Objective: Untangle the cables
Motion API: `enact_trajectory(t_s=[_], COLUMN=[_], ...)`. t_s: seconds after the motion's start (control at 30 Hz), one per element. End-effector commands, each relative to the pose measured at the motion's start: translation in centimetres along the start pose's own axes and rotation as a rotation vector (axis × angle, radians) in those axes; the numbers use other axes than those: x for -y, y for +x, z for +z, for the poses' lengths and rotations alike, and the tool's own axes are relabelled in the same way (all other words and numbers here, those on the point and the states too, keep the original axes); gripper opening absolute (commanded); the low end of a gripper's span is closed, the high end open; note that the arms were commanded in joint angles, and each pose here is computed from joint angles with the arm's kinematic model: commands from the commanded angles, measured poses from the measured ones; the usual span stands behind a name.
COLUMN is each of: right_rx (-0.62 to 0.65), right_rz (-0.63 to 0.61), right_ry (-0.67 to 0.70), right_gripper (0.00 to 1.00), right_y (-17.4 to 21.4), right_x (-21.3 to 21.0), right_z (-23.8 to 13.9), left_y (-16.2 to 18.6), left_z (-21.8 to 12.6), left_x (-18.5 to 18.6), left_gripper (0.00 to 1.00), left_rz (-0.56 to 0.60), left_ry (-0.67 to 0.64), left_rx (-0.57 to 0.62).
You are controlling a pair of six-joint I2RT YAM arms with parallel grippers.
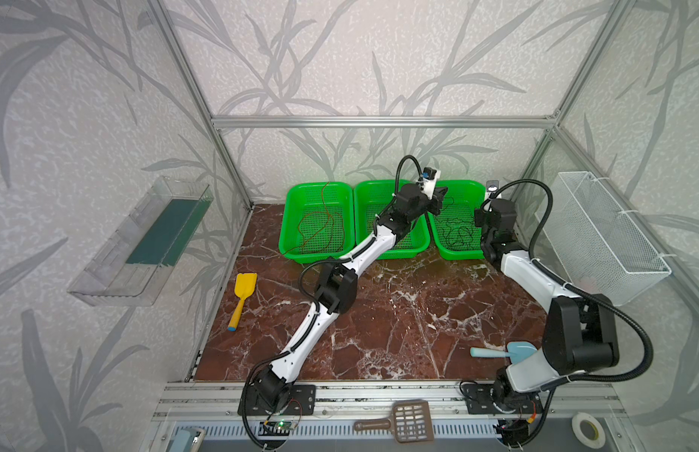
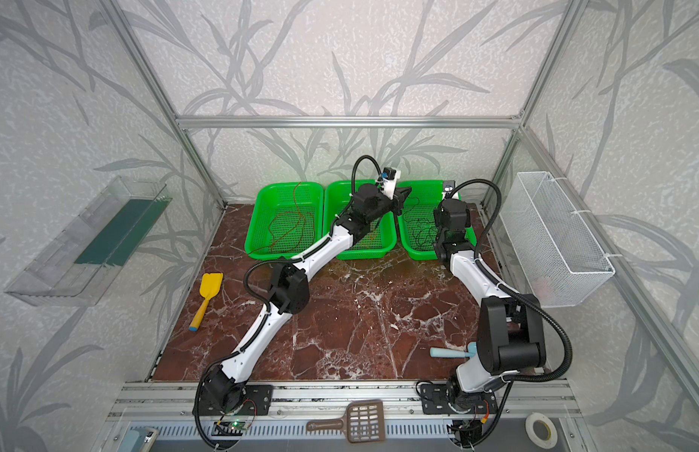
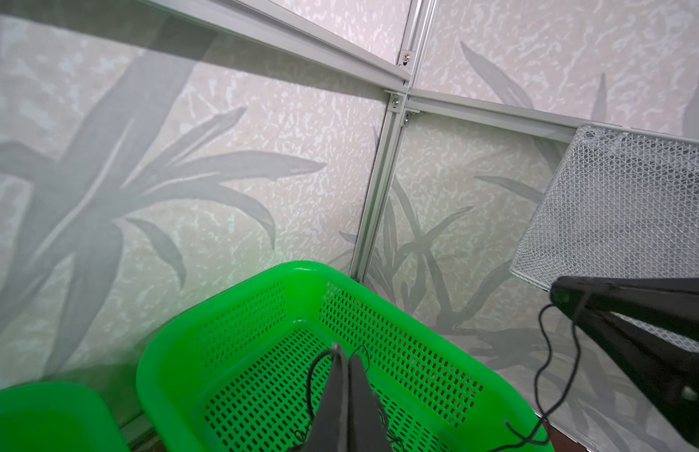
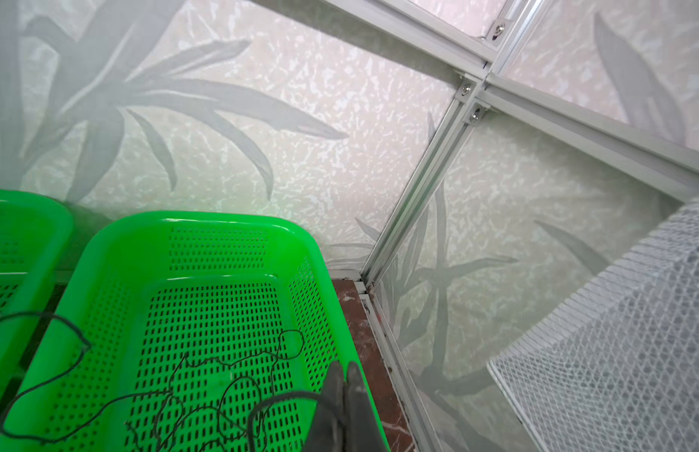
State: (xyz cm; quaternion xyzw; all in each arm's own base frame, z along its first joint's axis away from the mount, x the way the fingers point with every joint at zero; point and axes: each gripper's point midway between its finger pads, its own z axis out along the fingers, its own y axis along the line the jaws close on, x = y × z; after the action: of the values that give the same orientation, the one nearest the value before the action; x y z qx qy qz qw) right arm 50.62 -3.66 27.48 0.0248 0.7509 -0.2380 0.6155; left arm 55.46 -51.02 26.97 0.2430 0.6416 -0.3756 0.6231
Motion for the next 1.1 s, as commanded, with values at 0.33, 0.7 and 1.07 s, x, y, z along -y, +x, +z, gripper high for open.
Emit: enact_trajectory(t_s=[0.33,0.7,1.07], right_rx=[-0.088,-0.308,-0.573], right_rz=[-0.026,0.092,0.089], right_ry=[0.060,-0.135,-0.374], right_gripper=[0.62,0.99,0.99], right_y=[3.5,3.7,7.8], right_x=[-1.6,-0.9,-5.2], right_z=[4.9,1.9,-2.4], left_y=[7.5,2.1,-4.1], left_z=[1.4,-1.6,-15.6], left_x=[0.9,1.6,-0.2], left_gripper=[0.41,0.83,0.84], left_rz=[0.058,0.132,0.155], left_ry=[-0.063,-0.097,-0.198], left_rx=[-0.091,-0.202,-0.207])
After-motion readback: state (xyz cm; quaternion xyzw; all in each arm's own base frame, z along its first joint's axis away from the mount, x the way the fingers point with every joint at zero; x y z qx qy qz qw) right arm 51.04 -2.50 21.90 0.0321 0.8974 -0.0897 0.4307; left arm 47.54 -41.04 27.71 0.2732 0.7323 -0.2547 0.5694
